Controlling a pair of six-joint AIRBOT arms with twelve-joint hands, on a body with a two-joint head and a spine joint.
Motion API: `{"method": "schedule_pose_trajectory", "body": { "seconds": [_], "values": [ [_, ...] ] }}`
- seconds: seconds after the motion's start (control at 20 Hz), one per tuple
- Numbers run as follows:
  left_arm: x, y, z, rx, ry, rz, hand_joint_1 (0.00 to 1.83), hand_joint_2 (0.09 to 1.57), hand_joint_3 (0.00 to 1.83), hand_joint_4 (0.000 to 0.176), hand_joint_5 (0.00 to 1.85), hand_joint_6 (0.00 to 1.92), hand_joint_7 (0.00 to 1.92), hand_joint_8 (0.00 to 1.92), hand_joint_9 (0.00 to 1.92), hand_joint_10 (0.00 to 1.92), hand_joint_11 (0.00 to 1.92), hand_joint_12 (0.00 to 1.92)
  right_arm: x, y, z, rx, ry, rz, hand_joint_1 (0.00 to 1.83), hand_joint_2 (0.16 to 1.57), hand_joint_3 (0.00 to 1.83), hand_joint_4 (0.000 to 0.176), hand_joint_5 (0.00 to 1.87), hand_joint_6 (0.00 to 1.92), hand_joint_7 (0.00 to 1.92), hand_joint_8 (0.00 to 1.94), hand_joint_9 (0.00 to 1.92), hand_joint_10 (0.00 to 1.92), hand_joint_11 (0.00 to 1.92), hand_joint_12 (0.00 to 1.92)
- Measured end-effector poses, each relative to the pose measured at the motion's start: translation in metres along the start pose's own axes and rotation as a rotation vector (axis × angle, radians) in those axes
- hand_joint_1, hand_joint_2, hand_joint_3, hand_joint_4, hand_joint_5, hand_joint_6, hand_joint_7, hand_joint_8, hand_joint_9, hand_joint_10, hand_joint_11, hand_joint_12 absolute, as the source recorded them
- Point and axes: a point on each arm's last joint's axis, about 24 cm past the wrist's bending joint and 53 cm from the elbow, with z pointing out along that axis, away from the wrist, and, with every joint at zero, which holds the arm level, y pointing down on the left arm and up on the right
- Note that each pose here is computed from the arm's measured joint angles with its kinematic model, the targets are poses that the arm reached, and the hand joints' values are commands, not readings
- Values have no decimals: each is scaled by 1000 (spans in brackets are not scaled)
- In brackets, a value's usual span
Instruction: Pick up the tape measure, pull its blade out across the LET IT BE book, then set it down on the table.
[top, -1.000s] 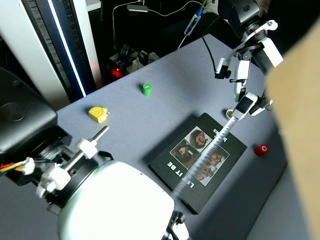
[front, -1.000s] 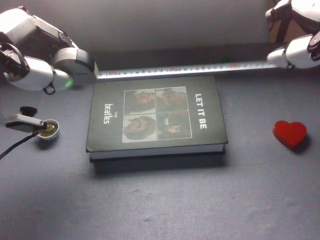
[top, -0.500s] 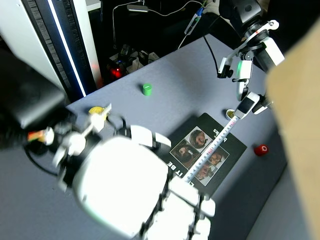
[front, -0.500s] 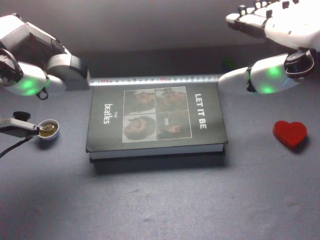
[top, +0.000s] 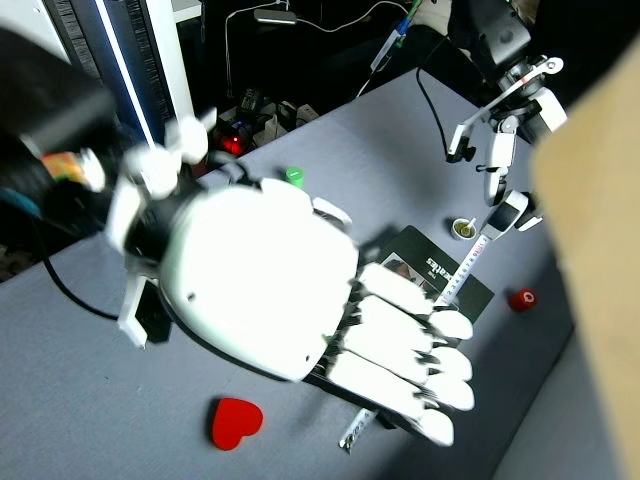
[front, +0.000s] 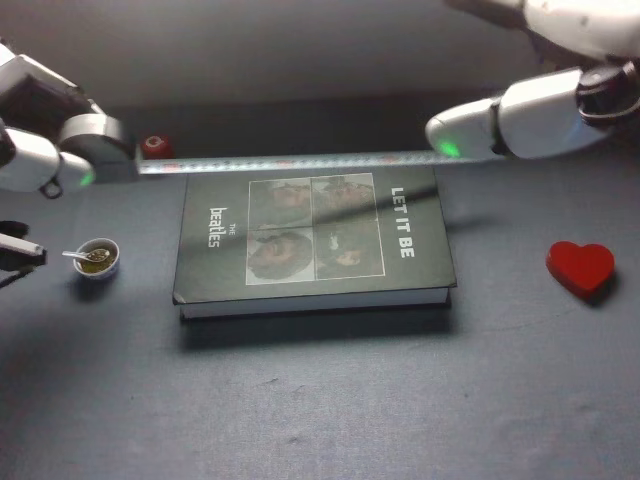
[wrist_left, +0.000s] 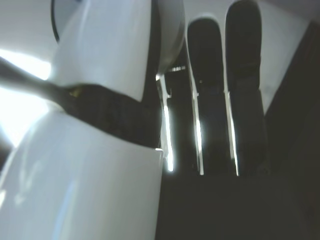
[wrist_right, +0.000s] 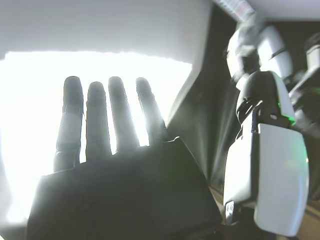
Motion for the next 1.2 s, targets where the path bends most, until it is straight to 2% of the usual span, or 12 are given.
{"method": "schedule_pose_trajectory", "body": {
  "seconds": [0.05, 0.1, 0.25, 0.35, 0.55, 0.9, 1.2],
  "values": [
    [-3, 3, 0, -6, -5, 7, 1384, 1084, 0, 0, 1099, 568, 1084, 862, 882, 1270, 854, 967, 2, -3, 0, 12, 7, 11, 43, 964, 2, 42, 18, 5, 46, 4, 23, 5, 0, 450],
    [-3, 6, 1, -10, -1, 10, 1384, 1083, 0, 0, 1102, 571, 1084, 859, 883, 1268, 854, 965, 0, -1, -2, 18, 2, -11, 42, 969, 5, 39, 18, 4, 47, 4, 24, 4, 0, 452],
    [3, 16, -1, -22, 21, 16, 1384, 1085, 0, 0, 1078, 597, 1091, 853, 882, 1270, 839, 985, -6, 8, -3, -3, -17, -22, 38, 971, 5, 38, 19, 4, 47, 3, 24, 4, 0, 454],
    [5, 20, 0, -31, 28, 21, 1384, 1085, 0, 0, 1065, 618, 1098, 841, 885, 1266, 832, 990, 6, 0, -3, 17, 11, -21, 39, 971, 5, 38, 19, 4, 47, 3, 24, 4, 0, 455],
    [-5, 25, 5, -31, 10, 30, 1383, 1083, 1, 0, 1093, 599, 1087, 851, 881, 1268, 819, 1036, 2, 1, -3, 13, 1, 12, 44, 970, 3, 37, 39, 10, 62, 7, 30, 5, 0, 458],
    [-21, 37, 10, -43, -11, 78, 1384, 1084, 0, 0, 1076, 621, 1100, 834, 880, 1265, 800, 1036, 5, 6, -3, -3, 11, 30, 69, 961, 0, 37, 55, 6, 79, 4, 53, 6, 0, 524],
    [-18, 48, 11, -59, 9, 94, 1384, 1081, 0, 0, 1097, 598, 1110, 826, 872, 1259, 793, 1066, 5, 8, -4, -5, 12, 29, 72, 960, 0, 37, 57, 1, 84, 1, 54, 1, 0, 487]
  ]
}}
